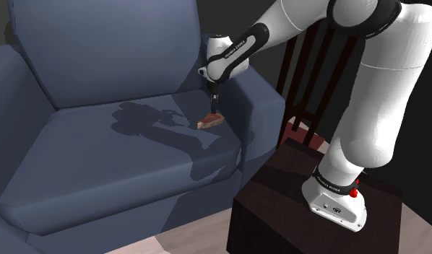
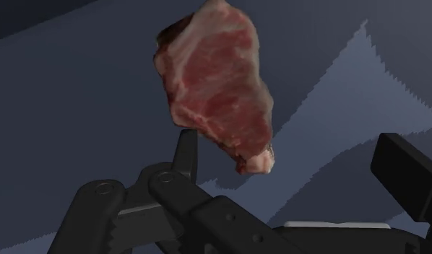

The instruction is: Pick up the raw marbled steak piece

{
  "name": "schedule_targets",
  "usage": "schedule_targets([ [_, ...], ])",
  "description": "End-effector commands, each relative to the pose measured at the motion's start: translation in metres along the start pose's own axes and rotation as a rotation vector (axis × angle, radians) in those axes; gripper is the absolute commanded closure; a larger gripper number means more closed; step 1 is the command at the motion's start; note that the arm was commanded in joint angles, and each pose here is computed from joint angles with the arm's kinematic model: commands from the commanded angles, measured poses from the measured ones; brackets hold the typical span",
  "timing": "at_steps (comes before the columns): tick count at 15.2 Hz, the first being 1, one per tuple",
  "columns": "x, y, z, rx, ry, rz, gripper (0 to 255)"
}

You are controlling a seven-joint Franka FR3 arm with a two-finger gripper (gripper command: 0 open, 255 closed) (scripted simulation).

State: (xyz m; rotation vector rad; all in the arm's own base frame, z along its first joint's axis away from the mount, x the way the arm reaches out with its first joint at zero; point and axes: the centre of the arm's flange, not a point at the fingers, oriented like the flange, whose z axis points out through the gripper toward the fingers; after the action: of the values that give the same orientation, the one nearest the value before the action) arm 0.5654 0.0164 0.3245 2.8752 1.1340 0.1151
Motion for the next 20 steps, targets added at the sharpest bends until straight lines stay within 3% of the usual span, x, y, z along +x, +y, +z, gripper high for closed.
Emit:
schedule_targets([
  [1,0.016,0.005,0.02,-0.003,-0.002,-0.062,0],
  [6,0.056,0.009,0.074,-0.01,-0.011,-0.21,0],
  [16,0.055,0.006,0.115,-0.01,-0.011,-0.214,0],
  [17,0.055,0.007,0.115,-0.01,-0.011,-0.214,255],
  [20,0.055,0.007,0.115,-0.01,-0.011,-0.214,255],
])
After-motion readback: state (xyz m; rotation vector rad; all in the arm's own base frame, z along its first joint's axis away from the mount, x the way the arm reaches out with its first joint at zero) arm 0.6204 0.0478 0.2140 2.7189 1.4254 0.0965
